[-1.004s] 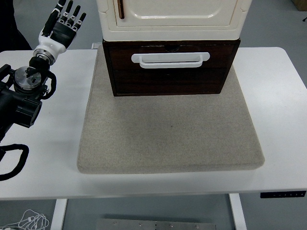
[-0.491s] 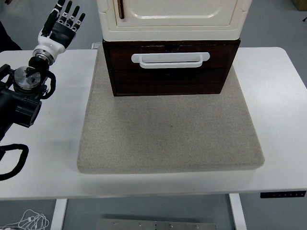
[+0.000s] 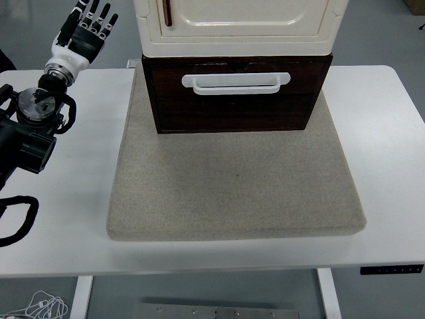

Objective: Open the drawer under the combination cabinet

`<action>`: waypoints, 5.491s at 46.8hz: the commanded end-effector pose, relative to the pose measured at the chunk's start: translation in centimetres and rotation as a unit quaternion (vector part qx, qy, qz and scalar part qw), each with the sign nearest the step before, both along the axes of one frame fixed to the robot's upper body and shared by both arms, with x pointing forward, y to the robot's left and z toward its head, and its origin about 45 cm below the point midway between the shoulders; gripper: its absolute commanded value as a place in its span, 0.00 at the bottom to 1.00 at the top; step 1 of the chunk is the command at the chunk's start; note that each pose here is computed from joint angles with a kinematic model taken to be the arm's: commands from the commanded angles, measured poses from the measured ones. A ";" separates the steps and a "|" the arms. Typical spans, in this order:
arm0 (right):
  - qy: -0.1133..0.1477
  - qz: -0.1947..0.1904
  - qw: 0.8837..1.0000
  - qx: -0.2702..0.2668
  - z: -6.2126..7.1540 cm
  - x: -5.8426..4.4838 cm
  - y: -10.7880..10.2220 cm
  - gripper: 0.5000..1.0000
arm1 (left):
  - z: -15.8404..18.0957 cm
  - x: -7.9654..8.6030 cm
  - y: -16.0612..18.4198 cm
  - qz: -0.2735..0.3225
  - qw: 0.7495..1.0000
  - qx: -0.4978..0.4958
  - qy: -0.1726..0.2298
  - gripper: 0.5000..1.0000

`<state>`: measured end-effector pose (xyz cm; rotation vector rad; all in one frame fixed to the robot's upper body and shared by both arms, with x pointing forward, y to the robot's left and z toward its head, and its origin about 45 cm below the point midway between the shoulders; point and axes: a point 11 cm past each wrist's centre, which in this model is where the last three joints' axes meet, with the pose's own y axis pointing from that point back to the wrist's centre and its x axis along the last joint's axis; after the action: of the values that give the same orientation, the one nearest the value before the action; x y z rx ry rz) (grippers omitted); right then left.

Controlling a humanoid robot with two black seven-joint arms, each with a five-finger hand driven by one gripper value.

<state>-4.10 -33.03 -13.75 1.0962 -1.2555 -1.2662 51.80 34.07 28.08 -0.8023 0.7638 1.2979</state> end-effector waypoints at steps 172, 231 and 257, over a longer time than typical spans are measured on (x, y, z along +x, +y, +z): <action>0.000 0.000 1.000 -0.001 0.0 0.0 0.0 0.86 | 10.8 -10.4 -25.9 -0.322 0.566 0.758 -0.035 1.00; 0.000 0.000 1.000 0.001 0.0 0.0 0.0 0.85 | 9.2 -9.9 -24.8 -0.371 0.521 0.768 -0.030 1.00; 0.000 0.000 1.000 0.000 0.0 0.0 0.0 0.85 | 9.7 -10.5 -25.4 -0.406 0.495 0.766 -0.051 1.00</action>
<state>-4.09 -33.04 -13.75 1.0956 -1.2562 -1.2659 41.47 8.80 37.71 0.9196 -0.3411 0.5557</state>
